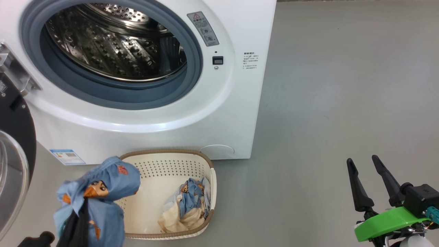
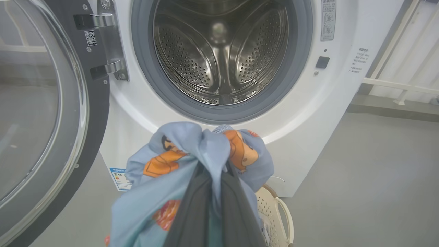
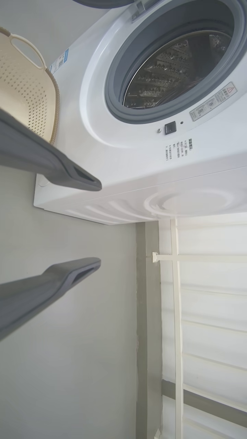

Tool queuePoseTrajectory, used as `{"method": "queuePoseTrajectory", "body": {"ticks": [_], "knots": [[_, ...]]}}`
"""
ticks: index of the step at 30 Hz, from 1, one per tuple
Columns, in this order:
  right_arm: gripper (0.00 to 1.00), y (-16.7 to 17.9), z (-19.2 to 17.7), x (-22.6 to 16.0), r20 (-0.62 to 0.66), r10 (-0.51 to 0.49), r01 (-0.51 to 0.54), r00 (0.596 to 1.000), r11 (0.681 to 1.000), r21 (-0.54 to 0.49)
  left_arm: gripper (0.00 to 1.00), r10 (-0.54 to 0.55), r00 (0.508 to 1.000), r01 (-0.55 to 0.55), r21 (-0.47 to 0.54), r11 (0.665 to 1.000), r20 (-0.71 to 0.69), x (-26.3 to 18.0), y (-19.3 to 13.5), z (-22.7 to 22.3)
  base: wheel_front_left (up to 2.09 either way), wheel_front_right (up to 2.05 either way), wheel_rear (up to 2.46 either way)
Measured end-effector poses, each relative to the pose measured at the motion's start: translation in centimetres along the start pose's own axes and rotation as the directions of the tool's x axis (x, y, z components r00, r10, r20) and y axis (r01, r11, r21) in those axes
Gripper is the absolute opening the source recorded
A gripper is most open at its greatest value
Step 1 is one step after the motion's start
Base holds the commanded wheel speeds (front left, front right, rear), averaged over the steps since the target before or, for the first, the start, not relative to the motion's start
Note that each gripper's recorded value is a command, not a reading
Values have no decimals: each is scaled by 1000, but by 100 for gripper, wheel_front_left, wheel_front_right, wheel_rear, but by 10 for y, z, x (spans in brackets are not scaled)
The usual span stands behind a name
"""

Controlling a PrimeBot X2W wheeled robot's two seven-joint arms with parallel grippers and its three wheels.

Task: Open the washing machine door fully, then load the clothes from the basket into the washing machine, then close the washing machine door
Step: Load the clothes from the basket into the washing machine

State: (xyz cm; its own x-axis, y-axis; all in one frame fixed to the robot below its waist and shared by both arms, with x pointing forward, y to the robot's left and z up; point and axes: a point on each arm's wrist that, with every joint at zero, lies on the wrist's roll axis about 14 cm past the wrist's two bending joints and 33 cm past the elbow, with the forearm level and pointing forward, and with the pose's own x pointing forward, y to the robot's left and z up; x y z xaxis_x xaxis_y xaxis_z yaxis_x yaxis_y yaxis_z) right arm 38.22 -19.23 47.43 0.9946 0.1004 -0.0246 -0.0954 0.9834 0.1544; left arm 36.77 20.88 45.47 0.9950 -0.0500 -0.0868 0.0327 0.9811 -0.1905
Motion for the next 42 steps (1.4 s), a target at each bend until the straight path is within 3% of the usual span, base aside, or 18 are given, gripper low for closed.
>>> {"method": "queuePoseTrajectory", "body": {"ticks": [11,29,42], "knots": [[100,1,-10,6,-23,-8,9,1000,1000,20,0,-14,1000,14,-6,1000,20,20,-4,6,0,0,0],[100,7,-42,68,-63,-6,10,998,998,62,0,-113,983,105,58,993,143,182,-12,58,0,0,0],[100,2,-74,85,-123,-24,34,992,997,74,0,-136,988,129,92,987,70,282,-23,42,0,0,0]]}}
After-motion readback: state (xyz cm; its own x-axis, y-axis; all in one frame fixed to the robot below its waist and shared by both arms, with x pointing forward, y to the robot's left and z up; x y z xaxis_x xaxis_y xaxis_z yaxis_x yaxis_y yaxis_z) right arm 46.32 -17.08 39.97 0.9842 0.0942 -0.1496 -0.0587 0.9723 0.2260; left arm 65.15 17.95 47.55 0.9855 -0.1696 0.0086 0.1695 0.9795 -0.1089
